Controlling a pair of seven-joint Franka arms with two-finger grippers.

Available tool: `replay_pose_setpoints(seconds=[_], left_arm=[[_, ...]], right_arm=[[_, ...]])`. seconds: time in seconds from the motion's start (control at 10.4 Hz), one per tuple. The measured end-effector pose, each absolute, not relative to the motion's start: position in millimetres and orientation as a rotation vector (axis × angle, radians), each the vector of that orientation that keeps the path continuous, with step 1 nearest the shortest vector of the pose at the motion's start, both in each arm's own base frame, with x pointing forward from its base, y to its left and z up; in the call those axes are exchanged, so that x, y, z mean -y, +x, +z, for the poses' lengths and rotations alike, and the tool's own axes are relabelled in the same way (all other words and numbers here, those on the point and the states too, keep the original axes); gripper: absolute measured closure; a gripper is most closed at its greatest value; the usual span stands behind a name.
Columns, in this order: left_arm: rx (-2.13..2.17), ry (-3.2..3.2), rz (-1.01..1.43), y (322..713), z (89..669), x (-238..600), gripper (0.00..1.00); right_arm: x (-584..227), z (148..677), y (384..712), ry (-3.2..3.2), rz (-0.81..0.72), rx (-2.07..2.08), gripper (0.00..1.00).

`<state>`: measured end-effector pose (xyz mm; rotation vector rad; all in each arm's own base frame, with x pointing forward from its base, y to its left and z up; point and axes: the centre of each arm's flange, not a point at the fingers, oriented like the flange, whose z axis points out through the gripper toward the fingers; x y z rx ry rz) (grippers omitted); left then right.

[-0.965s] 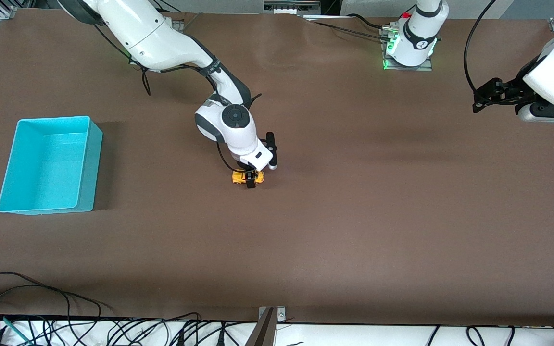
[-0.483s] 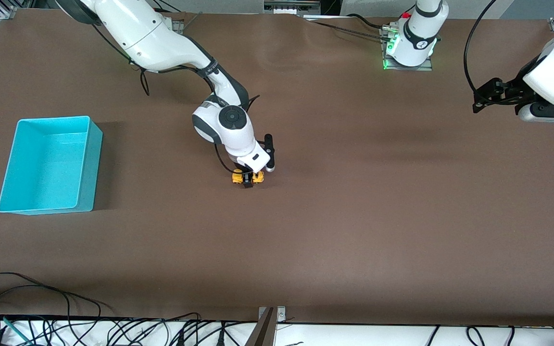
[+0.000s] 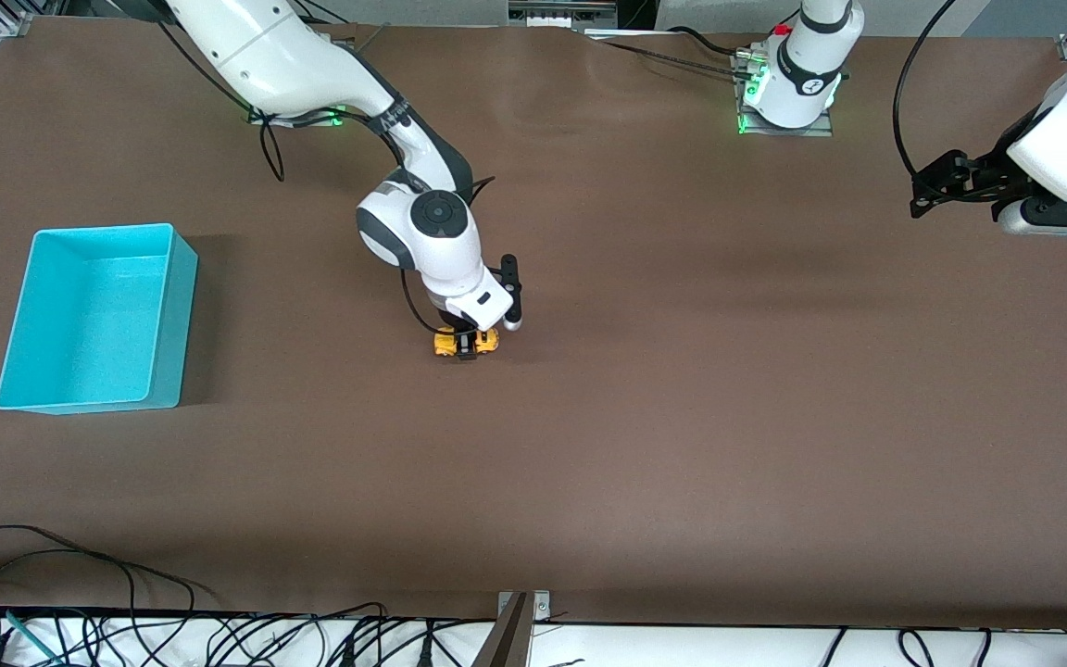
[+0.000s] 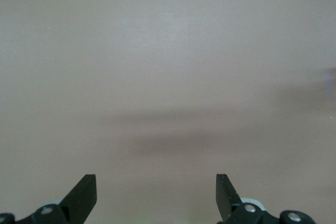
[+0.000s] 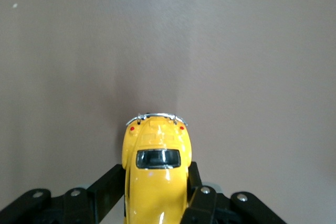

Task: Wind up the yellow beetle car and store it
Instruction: 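Lift the yellow car off the table with the right gripper, then carry the car with the right gripper over the blue bin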

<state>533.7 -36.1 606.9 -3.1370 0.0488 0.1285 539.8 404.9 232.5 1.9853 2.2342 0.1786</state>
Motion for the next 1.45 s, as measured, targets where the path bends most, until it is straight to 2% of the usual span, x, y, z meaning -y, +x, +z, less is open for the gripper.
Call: replay_pose_setpoints(seconds=[0.39, 0.68, 0.97, 1.45], left_arm=[[-0.048, -3.137, 0.128, 533.7, 607.1, 35.9, 0.0], [-0.048, -3.137, 0.128, 533.7, 607.3, 35.7, 0.0], [-0.047, -3.137, 0.128, 533.7, 607.3, 35.4, 0.0], [-0.045, -3.137, 0.128, 533.7, 607.3, 35.0, 0.0]], right_arm=[[-325.5, 287.1, 564.4, 1.947, 0.117, -2.371, 0.47], [-286.1, 351.6, 550.1, 1.886, -0.001, -2.516, 0.47], [-195.1, 403.2, 551.3, 1.783, -0.072, -2.655, 0.47], [-27.3, 398.5, 534.3, 1.653, -0.141, -2.81, 0.47]])
